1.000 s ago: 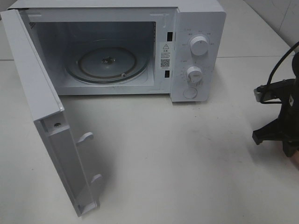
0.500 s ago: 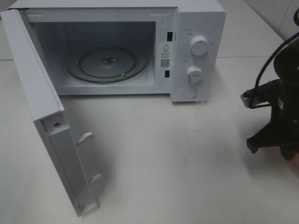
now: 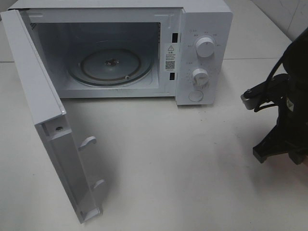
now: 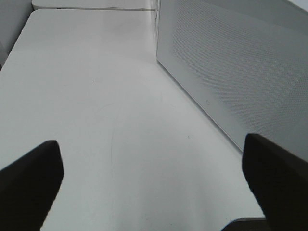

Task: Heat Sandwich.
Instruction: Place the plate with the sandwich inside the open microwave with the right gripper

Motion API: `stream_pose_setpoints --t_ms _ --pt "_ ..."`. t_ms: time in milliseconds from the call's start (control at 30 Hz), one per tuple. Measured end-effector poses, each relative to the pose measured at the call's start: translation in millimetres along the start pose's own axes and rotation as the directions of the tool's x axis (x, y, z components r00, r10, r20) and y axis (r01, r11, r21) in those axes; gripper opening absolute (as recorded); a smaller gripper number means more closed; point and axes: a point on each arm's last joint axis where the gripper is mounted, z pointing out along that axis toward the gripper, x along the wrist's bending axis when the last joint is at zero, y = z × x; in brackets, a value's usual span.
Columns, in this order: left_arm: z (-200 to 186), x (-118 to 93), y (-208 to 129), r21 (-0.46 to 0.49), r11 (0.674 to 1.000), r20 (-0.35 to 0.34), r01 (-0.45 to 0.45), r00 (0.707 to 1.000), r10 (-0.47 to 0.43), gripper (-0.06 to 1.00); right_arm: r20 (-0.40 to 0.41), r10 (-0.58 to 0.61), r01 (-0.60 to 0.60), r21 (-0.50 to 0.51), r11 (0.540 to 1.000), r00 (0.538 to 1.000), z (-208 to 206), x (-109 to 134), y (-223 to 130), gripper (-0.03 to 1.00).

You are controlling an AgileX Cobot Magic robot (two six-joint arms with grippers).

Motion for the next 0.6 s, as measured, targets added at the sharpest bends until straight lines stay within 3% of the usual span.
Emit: stream_pose_setpoints --t_ms 600 --pt "0.0 0.0 0.0 0.0 1.0 0.0 0.0 1.0 0.0 0.95 0.026 -0.224 0.225 -0.102 0.969 0.974 -36.0 51.9 -16.7 0.03"
